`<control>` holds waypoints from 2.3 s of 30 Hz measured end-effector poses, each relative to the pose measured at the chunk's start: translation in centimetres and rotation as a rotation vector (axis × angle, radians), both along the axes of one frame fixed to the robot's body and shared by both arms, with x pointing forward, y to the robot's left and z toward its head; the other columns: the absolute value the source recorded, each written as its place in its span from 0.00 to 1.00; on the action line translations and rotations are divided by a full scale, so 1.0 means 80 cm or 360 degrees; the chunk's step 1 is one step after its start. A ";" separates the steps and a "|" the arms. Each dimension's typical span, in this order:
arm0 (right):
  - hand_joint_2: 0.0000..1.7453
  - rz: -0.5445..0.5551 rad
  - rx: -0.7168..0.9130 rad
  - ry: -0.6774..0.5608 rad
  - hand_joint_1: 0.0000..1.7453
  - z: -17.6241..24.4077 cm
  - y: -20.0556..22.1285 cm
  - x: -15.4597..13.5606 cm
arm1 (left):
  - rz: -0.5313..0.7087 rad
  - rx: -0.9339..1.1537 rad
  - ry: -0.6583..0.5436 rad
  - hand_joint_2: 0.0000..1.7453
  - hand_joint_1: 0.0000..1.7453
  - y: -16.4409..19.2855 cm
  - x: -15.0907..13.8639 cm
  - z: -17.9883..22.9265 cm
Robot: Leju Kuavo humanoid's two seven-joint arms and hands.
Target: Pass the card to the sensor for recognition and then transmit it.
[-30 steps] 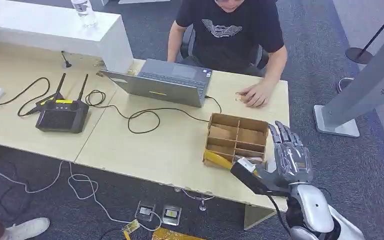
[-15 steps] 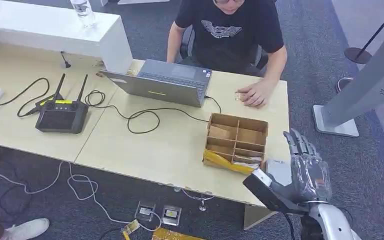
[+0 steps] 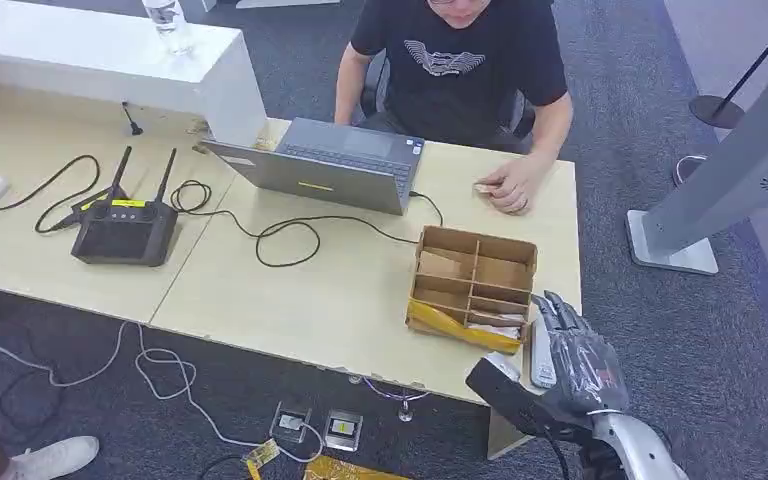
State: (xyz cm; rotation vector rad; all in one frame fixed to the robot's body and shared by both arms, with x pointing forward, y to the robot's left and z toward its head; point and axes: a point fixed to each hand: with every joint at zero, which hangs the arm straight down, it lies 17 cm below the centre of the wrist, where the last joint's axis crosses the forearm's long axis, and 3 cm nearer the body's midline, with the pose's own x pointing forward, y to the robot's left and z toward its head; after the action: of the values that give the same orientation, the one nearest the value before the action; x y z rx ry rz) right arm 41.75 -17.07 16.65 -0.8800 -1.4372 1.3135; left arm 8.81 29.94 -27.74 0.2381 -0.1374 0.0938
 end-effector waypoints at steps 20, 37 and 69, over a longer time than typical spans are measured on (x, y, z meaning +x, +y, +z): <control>1.00 0.0137 -0.0040 0.0001 0.00 0.015 0.062 0.039 | -0.0038 -0.0003 -0.0011 0.00 0.00 -0.001 0.004 0.001; 1.00 0.0057 -0.0051 -0.0086 0.00 -0.014 0.094 0.065 | -0.0037 -0.0007 -0.0008 0.00 0.00 -0.002 0.004 0.000; 1.00 -0.0049 -0.0222 -0.0117 0.00 -0.044 0.081 0.084 | -0.0030 -0.0001 -0.0015 0.00 0.00 -0.001 0.004 0.001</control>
State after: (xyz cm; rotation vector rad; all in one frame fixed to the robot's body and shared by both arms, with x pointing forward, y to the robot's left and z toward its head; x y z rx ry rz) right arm 48.50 -10.58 13.10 -1.0477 -1.3952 1.3837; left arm 9.11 29.88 -27.70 0.2360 -0.1489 0.0761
